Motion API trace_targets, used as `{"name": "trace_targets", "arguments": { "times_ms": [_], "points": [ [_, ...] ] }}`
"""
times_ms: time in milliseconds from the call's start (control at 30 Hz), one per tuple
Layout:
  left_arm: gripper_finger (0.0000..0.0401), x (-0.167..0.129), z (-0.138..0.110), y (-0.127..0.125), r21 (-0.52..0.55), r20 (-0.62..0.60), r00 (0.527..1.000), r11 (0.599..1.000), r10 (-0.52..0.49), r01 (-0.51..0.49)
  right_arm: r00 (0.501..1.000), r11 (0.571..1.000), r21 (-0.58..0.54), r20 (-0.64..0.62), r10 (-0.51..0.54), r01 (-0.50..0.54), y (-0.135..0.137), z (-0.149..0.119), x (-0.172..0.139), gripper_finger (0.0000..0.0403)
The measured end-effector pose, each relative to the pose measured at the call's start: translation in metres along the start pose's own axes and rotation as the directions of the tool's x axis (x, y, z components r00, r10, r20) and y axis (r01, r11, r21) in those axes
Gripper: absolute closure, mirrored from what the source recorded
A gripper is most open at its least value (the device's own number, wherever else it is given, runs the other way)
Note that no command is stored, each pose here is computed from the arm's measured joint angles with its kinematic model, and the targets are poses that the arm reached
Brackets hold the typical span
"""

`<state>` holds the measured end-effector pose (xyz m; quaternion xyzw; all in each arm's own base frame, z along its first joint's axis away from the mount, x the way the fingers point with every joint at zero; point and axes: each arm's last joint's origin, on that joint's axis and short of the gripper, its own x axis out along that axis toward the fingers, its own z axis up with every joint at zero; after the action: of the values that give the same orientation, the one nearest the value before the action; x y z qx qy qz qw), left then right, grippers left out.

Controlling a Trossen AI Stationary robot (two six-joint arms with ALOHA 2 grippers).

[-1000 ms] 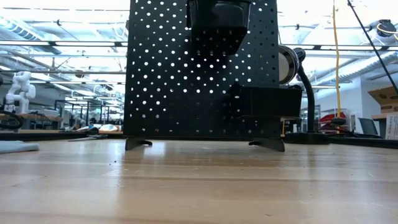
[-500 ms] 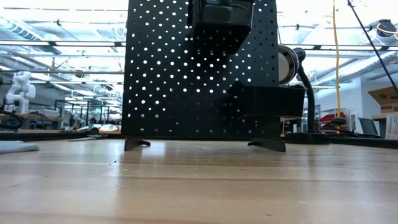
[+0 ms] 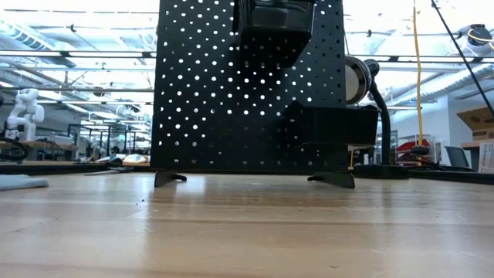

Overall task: Hang tools onto peg board
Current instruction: Unhang the black pliers from the black peg board

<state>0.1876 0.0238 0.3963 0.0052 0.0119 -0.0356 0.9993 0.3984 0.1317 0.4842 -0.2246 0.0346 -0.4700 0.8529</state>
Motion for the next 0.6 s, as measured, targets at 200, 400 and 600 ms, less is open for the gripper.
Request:
{"name": "trace_targets", "arguments": {
  "times_ms": [200, 400, 600],
  "points": [
    [0.0195, -0.016, 0.007, -0.004, 0.027, 0.039, 0.999, 1.000, 0.002, -0.003, 1.000, 1.000, -0.005, 0.006, 0.017, -0.017, 0.002, 0.002, -0.007, 0.0379],
    [0.0195, -0.035, 0.017, -0.008, 0.043, 0.106, 0.994, 0.999, 0.003, -0.007, 0.998, 0.998, -0.026, 0.025, 0.061, -0.060, 0.005, 0.006, -0.026, 0.0379],
    [0.0195, -0.056, 0.024, -0.013, 0.057, 0.168, 0.986, 0.998, 0.001, -0.011, 0.992, 0.982, -0.140, -0.018, 0.128, -0.129, 0.018, 0.004, -0.061, 0.0379]
  ]
}}
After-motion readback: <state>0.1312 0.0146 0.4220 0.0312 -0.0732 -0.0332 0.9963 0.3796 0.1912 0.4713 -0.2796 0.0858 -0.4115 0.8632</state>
